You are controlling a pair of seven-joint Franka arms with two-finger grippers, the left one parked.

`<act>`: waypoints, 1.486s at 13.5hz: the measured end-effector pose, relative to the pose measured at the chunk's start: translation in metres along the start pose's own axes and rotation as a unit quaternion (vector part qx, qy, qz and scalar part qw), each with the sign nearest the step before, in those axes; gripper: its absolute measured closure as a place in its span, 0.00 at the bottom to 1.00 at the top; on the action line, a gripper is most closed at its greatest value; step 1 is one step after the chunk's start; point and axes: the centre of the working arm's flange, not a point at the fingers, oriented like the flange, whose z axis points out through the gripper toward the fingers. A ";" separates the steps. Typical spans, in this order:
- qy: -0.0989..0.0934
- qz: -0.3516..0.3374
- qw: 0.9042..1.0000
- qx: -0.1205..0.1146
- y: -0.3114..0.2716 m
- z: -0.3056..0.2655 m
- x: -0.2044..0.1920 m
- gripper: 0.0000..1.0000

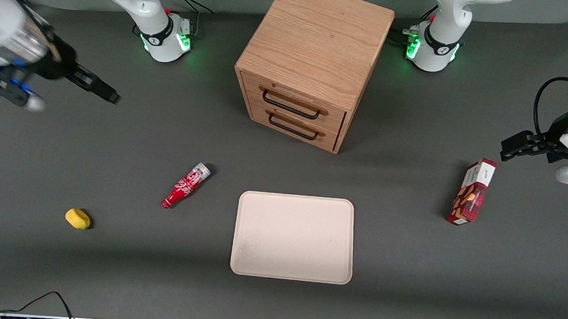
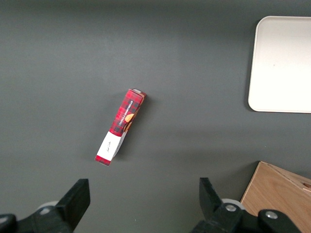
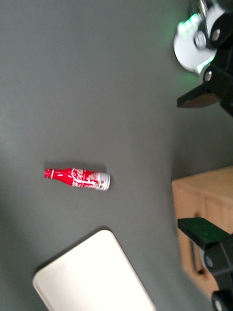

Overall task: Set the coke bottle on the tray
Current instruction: 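Move the open right gripper down over the red Coca-Cola bottle, then close the right gripper around the bottle's body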

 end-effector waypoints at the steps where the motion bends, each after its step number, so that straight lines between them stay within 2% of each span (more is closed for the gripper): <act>1: -0.008 0.019 1.000 -0.004 -0.017 0.025 0.009 0.00; 3: -0.019 0.045 0.999 -0.006 -0.038 0.081 0.036 0.00; 4: -0.018 0.051 0.999 -0.004 -0.043 0.111 0.049 0.00; 8: 0.013 0.055 0.998 0.012 -0.043 0.237 0.062 0.00; 10: 0.016 0.058 0.998 0.017 -0.037 0.288 0.062 0.00; 14: 0.021 0.063 0.997 0.034 -0.039 0.354 0.073 0.00; 20: 0.070 0.075 0.994 0.026 -0.046 0.410 0.079 0.00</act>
